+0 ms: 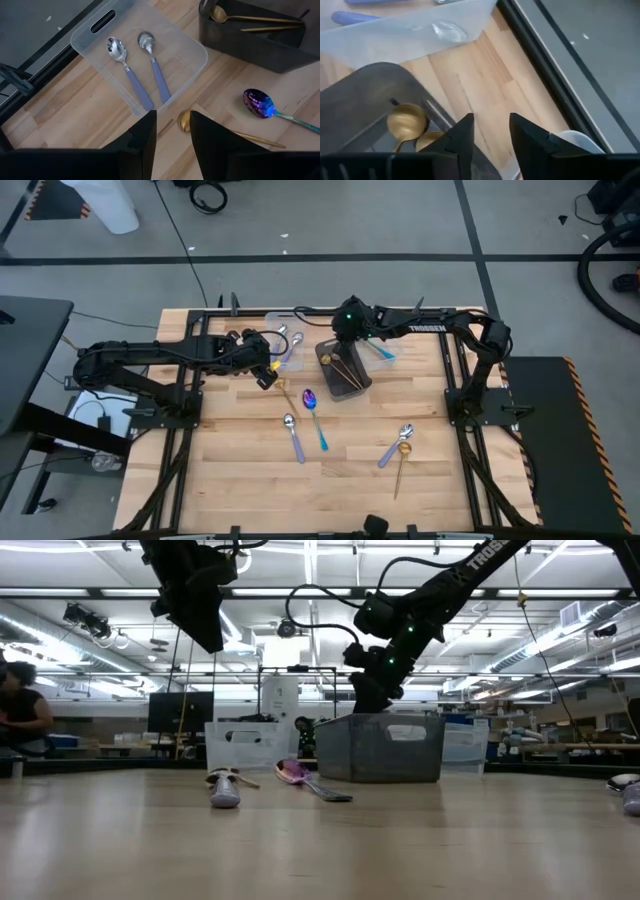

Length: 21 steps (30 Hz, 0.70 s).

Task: Sort silverware by color (type)
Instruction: Adjust the black bin

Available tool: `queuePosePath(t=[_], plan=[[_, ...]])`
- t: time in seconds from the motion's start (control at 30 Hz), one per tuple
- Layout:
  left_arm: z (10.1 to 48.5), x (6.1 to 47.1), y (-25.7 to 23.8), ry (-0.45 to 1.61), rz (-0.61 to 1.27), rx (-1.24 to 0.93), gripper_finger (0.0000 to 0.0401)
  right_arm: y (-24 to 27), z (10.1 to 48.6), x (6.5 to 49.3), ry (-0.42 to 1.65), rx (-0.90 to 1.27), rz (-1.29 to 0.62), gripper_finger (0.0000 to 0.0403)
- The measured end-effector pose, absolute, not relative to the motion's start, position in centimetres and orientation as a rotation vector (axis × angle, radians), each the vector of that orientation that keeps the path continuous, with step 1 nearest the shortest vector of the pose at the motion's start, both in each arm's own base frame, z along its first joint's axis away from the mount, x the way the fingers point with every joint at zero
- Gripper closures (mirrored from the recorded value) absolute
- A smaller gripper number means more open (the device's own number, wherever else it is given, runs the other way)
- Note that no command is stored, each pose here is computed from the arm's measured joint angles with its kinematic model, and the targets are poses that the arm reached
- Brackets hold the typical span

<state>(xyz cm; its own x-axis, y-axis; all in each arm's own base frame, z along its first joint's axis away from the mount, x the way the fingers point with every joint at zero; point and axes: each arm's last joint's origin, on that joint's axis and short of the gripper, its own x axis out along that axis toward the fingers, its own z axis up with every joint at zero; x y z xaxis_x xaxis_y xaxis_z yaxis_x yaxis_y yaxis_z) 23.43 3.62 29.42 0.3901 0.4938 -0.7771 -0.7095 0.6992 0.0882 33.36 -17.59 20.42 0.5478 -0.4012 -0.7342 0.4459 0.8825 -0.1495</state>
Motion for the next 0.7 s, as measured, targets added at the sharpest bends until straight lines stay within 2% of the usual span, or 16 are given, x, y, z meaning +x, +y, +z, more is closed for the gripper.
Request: queuePosePath(t=[0.13, 0.23, 0.37, 0.7], plan=[[29.4, 23.4, 3.6, 0.880, 0.777, -0.277, 0.0276, -17.5, 20.4, 33.4, 0.856, 0.052, -0.503, 0.0251], [29.4, 23.4, 3.6, 0.880, 0.777, -0.277, 0.0276, -17.1, 20.4, 33.6, 0.854, 0.034, -0.414, 0.0244], [29.4, 23.4, 3.6, 0.882, 0.772, -0.281, 0.0276, -16.7, 20.4, 33.8, 0.854, -0.006, -0.330, 0.0245], [29.4, 23.4, 3.6, 0.885, 0.764, -0.287, 0.0276, -19.0, 20.4, 32.6, 0.838, -0.034, -0.276, 0.0256]])
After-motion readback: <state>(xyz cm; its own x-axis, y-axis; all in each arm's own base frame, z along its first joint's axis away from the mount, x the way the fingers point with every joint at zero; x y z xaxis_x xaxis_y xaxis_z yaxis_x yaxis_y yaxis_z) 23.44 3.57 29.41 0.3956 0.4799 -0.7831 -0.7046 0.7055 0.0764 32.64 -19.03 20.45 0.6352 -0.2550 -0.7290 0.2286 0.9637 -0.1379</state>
